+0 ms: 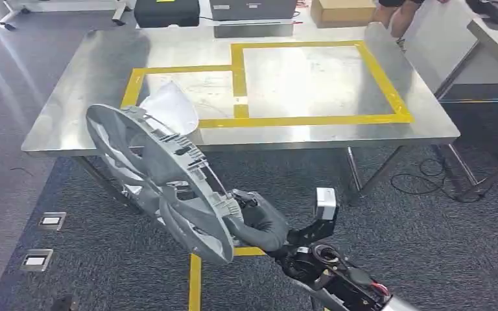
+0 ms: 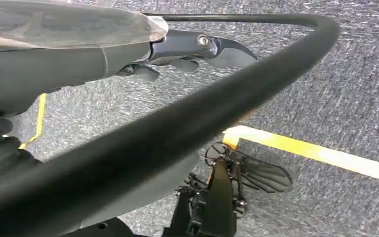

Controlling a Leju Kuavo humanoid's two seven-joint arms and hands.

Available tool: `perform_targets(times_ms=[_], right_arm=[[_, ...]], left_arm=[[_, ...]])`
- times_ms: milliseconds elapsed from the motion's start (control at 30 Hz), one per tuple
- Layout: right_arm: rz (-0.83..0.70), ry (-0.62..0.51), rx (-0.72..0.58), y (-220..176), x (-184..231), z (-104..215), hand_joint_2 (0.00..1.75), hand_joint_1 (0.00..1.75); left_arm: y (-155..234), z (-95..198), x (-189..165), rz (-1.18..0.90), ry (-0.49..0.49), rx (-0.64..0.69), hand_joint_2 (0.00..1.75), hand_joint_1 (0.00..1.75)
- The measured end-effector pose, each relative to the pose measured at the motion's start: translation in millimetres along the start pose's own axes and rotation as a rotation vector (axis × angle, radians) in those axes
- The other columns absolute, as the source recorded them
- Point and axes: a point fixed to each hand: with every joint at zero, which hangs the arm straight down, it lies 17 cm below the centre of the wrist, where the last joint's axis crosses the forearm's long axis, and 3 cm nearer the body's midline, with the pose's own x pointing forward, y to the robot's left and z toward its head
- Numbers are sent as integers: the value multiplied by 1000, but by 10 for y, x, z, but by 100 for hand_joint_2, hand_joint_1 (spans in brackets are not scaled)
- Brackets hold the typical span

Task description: Take the parts from the cabinet and place them on the table.

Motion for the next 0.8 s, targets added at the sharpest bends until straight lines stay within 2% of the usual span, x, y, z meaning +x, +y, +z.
perform_targets(times_ms=[800], right_arm=[[4,-1,-3,-11,5,0,175,175]], left_arm=[[0,0,-1,-1,0,0,175,0]])
